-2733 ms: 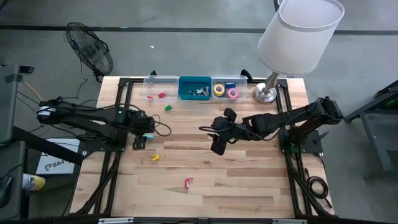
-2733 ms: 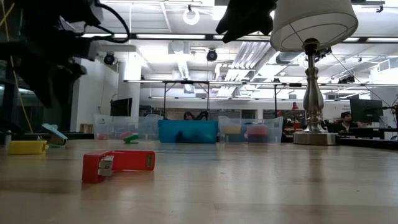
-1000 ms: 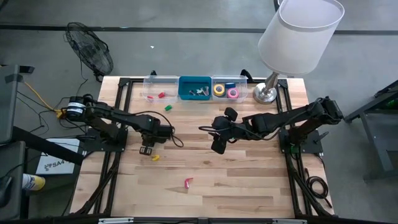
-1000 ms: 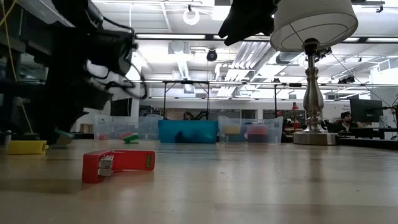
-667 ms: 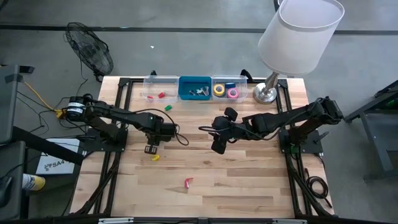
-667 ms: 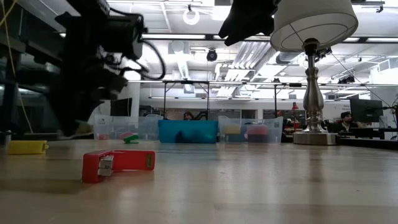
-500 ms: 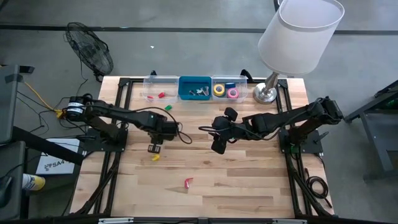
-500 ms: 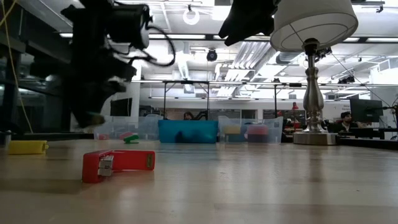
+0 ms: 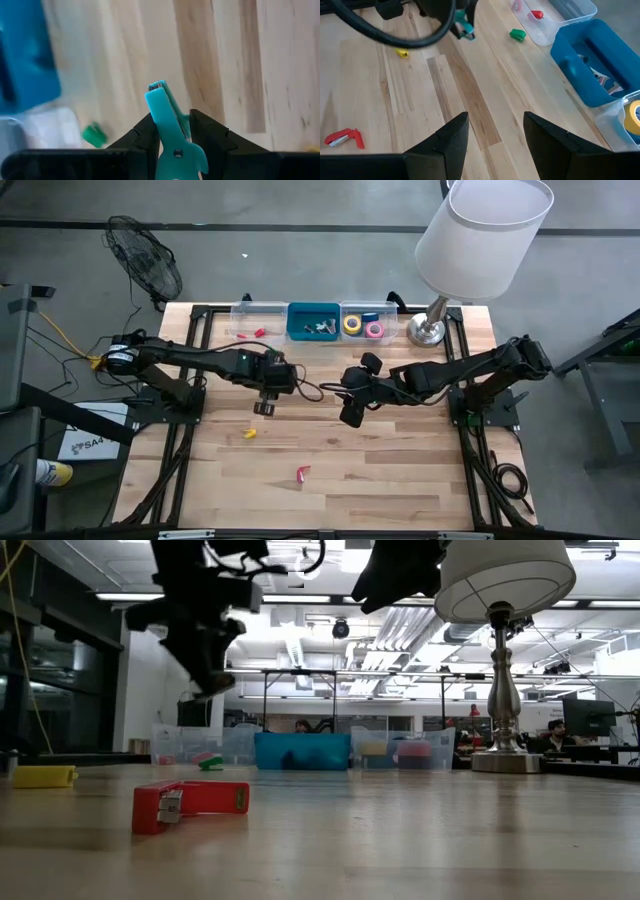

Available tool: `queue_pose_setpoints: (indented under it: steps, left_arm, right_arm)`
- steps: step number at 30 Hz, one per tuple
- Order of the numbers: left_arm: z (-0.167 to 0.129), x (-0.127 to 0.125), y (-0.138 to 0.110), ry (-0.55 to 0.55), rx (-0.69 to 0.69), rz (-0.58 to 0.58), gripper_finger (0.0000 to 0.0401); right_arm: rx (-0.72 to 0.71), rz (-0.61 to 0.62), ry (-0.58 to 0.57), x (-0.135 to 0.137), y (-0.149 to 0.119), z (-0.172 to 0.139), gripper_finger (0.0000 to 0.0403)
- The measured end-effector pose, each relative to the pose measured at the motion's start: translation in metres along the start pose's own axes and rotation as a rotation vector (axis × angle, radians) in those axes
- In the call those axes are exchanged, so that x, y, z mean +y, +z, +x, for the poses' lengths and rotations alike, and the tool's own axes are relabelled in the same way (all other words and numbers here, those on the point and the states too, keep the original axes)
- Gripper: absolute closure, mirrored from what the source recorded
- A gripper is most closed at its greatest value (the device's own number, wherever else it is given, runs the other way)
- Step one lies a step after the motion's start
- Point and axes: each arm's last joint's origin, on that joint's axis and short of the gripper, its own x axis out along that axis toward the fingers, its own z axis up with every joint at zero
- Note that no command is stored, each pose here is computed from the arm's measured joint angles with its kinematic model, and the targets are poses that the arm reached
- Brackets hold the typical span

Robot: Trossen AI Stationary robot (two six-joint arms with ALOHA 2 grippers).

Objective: Pick and place Stapler, Stapler remover, tape
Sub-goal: Put the light blue staple remover into the blue bin

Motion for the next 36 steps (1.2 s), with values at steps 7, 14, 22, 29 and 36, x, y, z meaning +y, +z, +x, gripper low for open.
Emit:
queue_pose_setpoints:
  steps: [7, 14, 22, 29, 36]
  left_arm:
    - [-0.011, 0.027, 0.007, 0.058, -0.04, -0.03, 0.0309]
    - [-0.016, 0.058, 0.005, 0.095, -0.051, -0.046, 0.0309]
    - [-0.023, 0.089, 0.002, 0.134, -0.081, -0.053, 0.0309]
    - [-0.023, 0.116, -0.002, 0.19, -0.135, -0.06, 0.0309]
    - [-0.017, 0.148, -0.005, 0.191, -0.282, -0.082, 0.0309]
  right_arm:
    - [0.0, 0.0, 0.0, 0.0, 0.0, 0.0, 0.0222]
    - [-0.003, -0.008, -0.008, 0.0, 0.0, 0.0, 0.0222]
    - [-0.011, -0.008, -0.028, -0.001, 0.0, 0.0, 0.0221]
    - [-0.016, -0.009, -0.038, -0.001, 0.001, 0.0, 0.0221]
    - [-0.085, -0.048, -0.097, -0.002, 0.006, 0.0, 0.0221]
